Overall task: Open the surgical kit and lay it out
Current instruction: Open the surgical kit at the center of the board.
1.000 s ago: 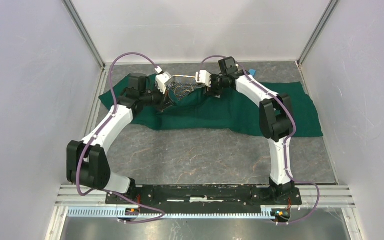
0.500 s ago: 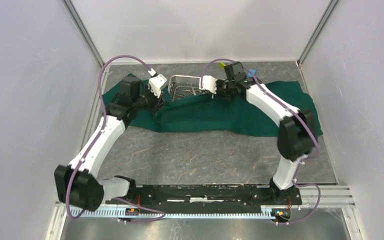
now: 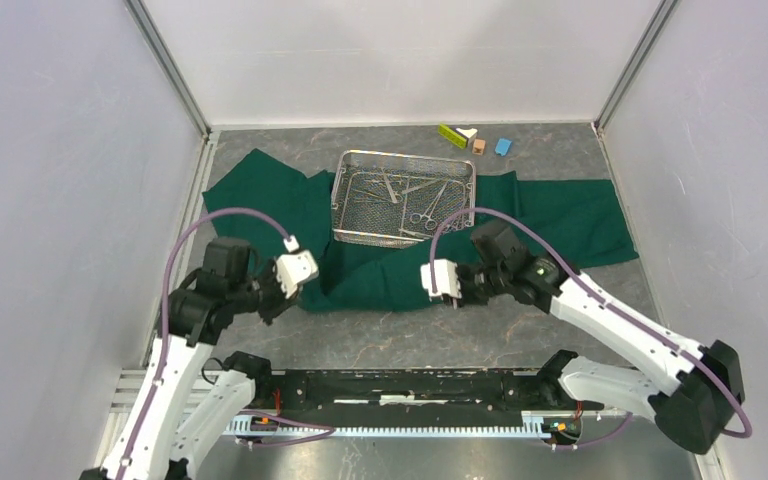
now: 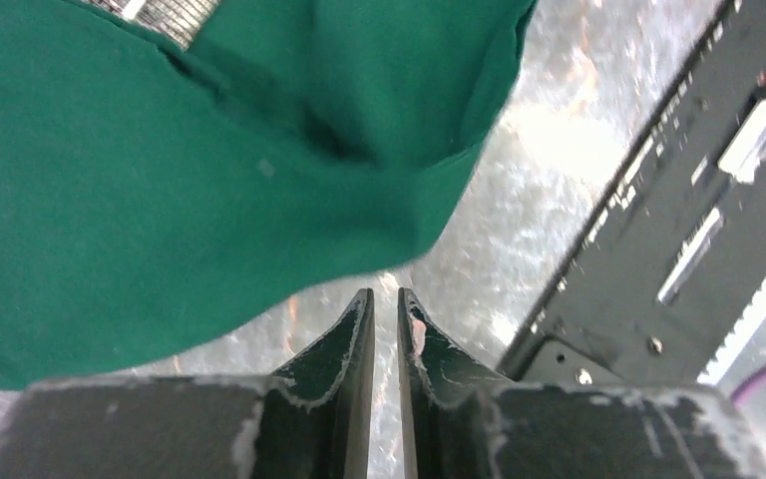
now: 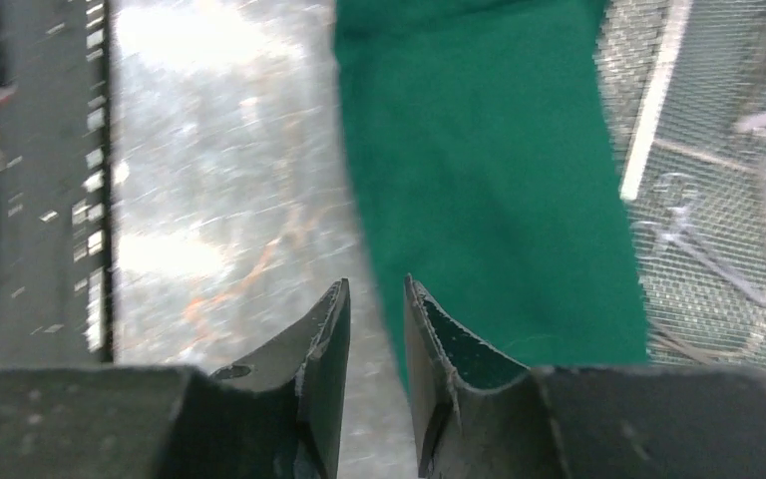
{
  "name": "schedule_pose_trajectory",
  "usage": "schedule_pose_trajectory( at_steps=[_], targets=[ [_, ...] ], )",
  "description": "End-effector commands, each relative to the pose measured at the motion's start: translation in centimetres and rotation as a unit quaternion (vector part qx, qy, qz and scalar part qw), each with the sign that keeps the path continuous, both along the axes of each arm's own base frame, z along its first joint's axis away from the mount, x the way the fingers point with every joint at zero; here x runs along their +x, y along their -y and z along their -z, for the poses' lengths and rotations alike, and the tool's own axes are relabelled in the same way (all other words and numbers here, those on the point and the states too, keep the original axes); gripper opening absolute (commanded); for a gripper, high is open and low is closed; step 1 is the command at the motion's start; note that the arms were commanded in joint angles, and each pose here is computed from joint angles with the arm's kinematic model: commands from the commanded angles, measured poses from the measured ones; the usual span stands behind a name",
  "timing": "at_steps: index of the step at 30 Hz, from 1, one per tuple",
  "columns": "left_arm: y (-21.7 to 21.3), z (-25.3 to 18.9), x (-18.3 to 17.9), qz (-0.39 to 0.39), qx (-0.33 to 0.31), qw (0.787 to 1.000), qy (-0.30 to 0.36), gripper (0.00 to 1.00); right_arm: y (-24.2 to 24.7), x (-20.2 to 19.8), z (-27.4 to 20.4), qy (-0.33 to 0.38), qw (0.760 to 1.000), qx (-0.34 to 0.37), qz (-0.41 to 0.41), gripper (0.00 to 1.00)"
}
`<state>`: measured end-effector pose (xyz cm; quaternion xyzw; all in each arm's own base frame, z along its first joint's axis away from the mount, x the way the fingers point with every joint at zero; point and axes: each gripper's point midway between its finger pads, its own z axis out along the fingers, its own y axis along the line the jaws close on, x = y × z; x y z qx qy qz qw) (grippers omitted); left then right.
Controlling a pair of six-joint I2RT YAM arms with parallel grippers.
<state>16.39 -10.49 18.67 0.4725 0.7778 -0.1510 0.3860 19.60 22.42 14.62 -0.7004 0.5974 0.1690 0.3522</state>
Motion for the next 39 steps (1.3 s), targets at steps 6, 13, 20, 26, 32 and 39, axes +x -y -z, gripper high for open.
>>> schedule_pose_trajectory(
  at_steps=[6,13,20,26,32,39],
  targets=[
    [-2.8,-0.8,-3.5,0.009,0.045,0.994,0.103,0.74,2.4,-5.7,3.3,-0.052,0.998,-0.002,-0.038,0.46],
    [-3.3,-3.0,7.5,-0.181,-0.002,0.974,0.134,1.00,3.2,2.9,0.5,0.089,0.985,0.017,0.147,0.50],
    [-1.6,0.4,19.0,-0.290,-0.018,0.956,0.045,1.00,4.4,6.8,-0.2,0.089,0.968,0.028,0.234,0.51],
    [-1.8,1.0,25.8,-0.370,-0.071,0.927,-0.003,0.94,5.9,7.7,0.0,0.084,0.961,0.029,0.261,0.51],
    [-2.2,1.8,30.5,-0.409,-0.100,0.907,-0.029,0.87,6.7,8.0,0.3,0.083,0.958,0.027,0.273,0.51],
    [-0.6,5.2,33.5,-0.416,-0.114,0.899,-0.082,0.88,7.2,8.1,0.7,0.082,0.956,0.027,0.281,0.51]
  ],
)
